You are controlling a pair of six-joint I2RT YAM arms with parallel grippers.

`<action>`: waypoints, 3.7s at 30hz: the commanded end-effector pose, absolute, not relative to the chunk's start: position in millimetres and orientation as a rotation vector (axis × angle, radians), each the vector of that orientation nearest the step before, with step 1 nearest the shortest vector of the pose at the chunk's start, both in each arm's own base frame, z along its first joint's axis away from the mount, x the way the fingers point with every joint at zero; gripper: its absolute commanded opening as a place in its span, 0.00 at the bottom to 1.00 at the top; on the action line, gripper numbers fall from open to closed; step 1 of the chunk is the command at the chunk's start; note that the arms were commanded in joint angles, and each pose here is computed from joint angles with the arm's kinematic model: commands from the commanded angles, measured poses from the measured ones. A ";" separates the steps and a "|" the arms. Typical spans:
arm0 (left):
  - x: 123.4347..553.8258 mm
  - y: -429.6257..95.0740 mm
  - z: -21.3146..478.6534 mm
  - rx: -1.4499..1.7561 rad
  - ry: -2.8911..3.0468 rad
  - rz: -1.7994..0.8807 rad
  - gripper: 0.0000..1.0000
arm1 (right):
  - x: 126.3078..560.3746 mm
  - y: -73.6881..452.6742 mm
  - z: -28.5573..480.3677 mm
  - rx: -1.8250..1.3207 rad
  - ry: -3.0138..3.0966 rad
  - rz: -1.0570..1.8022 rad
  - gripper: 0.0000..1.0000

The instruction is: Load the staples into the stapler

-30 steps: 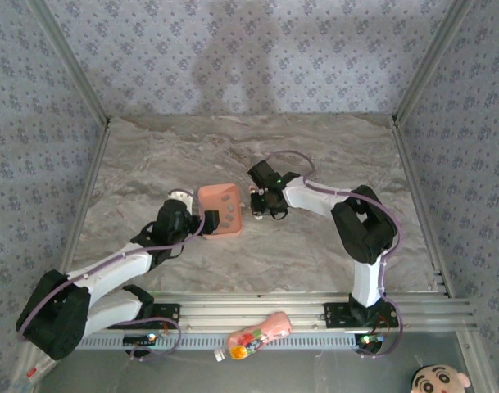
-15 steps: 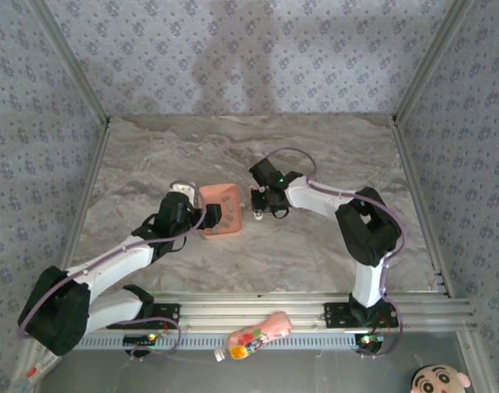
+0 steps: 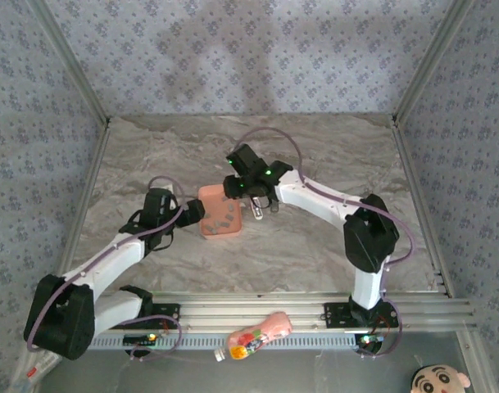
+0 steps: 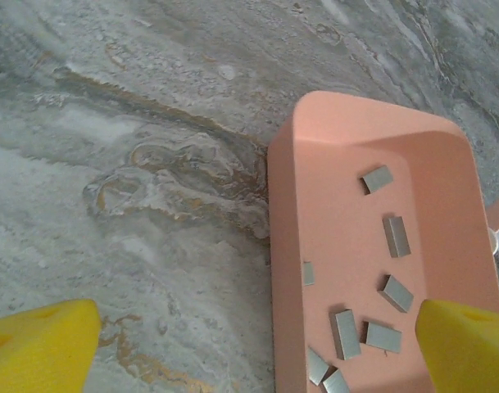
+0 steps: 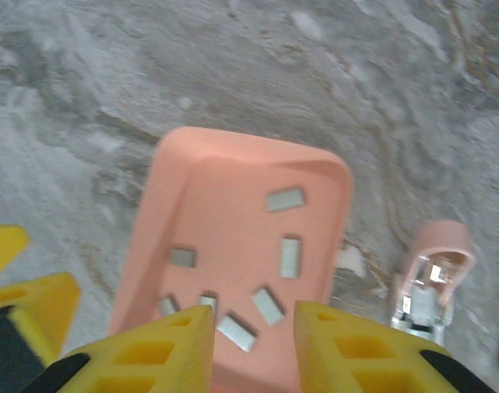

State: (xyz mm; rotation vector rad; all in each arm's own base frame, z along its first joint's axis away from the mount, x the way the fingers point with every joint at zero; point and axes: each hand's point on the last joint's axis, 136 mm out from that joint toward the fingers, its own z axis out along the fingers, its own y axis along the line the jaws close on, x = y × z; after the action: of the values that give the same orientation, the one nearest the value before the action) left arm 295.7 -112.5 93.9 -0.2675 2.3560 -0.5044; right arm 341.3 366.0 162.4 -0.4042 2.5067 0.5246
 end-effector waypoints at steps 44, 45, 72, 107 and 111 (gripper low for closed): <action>267.2 -70.8 78.3 -0.486 2.292 -0.539 0.98 | 310.1 392.8 47.6 -1.288 2.721 0.086 0.35; 267.4 -70.4 78.8 -0.485 2.290 -0.537 0.98 | 310.9 392.5 46.4 -1.288 2.722 0.078 0.35; 267.4 -69.9 75.4 -0.480 2.285 -0.534 0.98 | 316.4 388.3 19.4 -1.339 2.750 -0.069 0.33; 264.6 -71.6 97.0 -0.430 2.194 -0.574 0.98 | 317.2 409.0 94.7 -1.176 2.623 0.174 0.20; 265.3 -74.8 99.4 -0.416 2.178 -0.600 0.98 | 314.7 405.2 99.1 -1.157 2.620 0.184 0.19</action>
State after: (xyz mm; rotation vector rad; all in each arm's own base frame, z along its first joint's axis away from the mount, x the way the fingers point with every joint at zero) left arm 263.6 -73.5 95.8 -0.4421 2.2027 -0.5838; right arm 316.9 400.3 83.4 -1.2001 2.6437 0.1266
